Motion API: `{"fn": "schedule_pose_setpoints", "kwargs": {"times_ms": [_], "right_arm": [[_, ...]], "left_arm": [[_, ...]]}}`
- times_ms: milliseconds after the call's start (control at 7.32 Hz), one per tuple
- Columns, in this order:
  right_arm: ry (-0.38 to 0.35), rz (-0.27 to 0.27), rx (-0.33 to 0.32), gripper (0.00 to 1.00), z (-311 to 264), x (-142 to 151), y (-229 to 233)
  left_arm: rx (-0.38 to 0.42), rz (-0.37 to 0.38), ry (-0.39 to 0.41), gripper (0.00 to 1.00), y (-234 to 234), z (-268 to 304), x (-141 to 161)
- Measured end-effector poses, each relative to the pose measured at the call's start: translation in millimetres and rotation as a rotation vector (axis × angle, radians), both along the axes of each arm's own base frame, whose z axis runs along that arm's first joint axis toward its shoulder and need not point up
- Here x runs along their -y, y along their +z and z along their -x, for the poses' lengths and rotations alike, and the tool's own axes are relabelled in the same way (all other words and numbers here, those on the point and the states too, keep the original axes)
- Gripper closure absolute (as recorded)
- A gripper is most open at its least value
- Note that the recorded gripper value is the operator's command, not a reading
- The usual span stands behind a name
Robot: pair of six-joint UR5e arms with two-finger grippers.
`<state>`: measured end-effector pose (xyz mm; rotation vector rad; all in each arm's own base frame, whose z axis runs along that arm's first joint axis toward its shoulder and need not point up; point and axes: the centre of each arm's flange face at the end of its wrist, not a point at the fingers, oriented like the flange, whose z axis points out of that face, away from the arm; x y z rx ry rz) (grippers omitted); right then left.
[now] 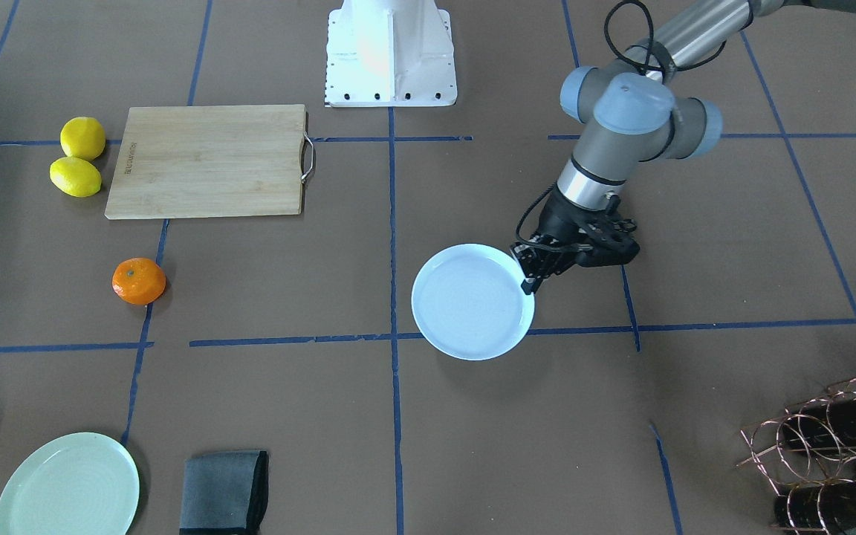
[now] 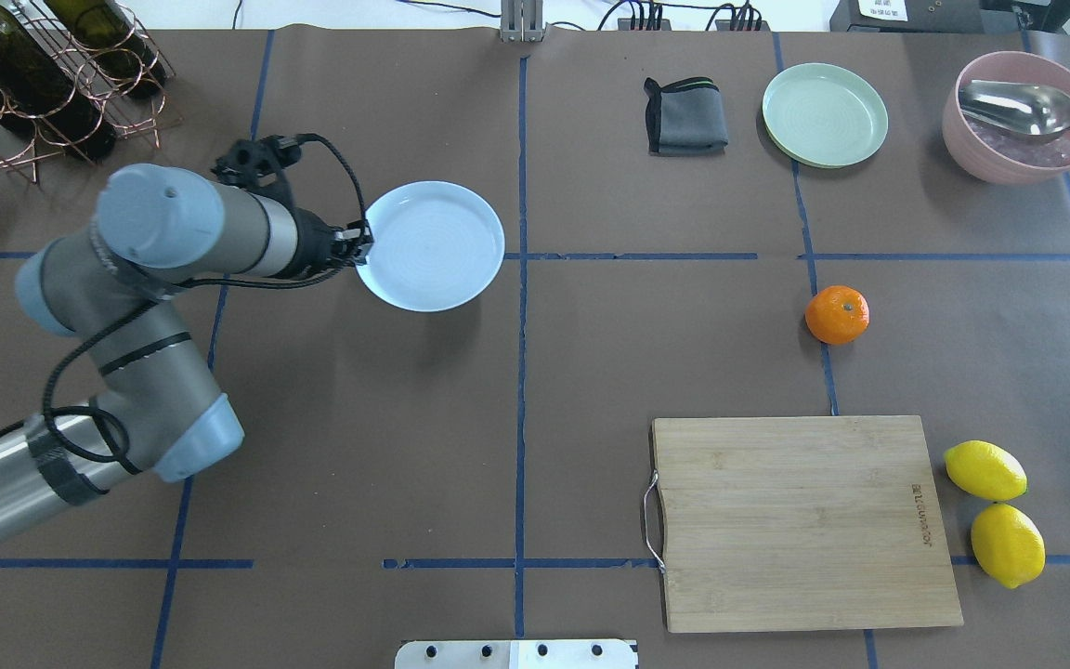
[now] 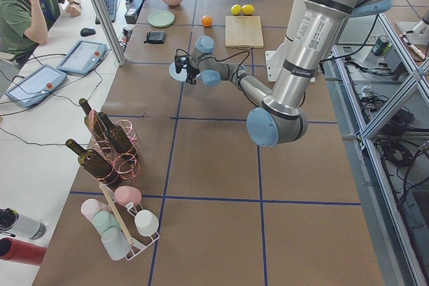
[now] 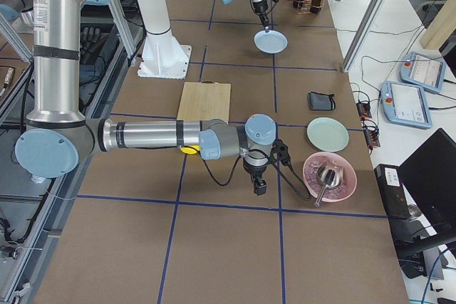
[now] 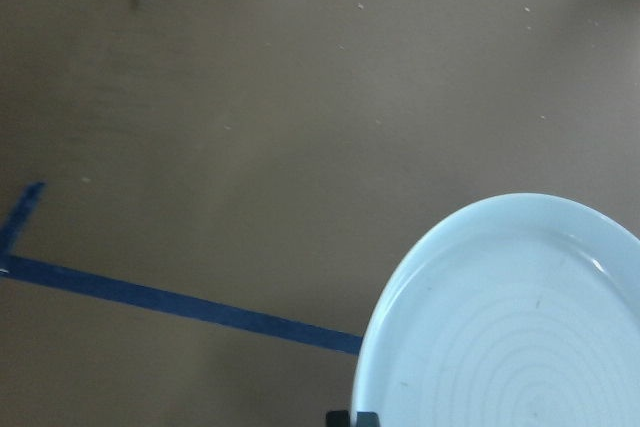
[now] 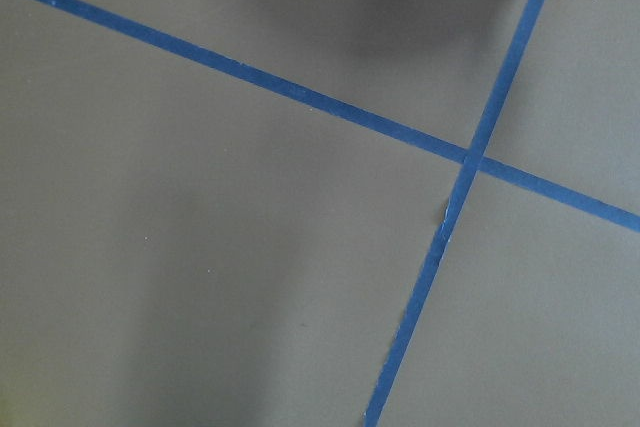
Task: Pick orange to plate
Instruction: 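Slide the white plate with the left gripper toward the table center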
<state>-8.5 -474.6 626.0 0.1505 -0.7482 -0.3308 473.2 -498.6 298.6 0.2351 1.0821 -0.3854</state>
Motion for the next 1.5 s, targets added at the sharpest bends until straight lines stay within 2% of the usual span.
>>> {"fn": "schedule_pose_setpoints", "kwargs": {"times_ms": [410, 547, 683, 957, 1094, 1230, 1504], "right_arm": [[0.0, 0.003, 0.0, 0.0, 0, 0, 1], [0.0, 0.003, 0.0, 0.0, 0, 0, 1], [0.0, 0.003, -0.001, 0.0, 0, 0, 1], [0.0, 0.003, 0.0, 0.0, 0, 0, 1], [0.0, 0.003, 0.0, 0.0, 0, 0, 1], [0.0, 0.003, 0.0, 0.0, 0, 0, 1], [0.0, 0.0, -0.001, 0.0, 0, 0, 0]], "left_arm": [[0.0, 0.002, -0.005, 1.0, -32, -72, -28], [0.004, 0.0, 0.002, 0.96, -32, -81, -35], [0.006, -0.001, 0.009, 0.88, -32, -86, -41], [0.007, -0.003, 0.026, 0.61, -31, -94, -50], [0.008, -0.004, 0.033, 0.38, -31, -98, -54], [0.009, -0.004, 0.039, 0.0, -31, -100, -57], [0.012, -0.009, 0.044, 0.0, -31, -98, -58]]}}
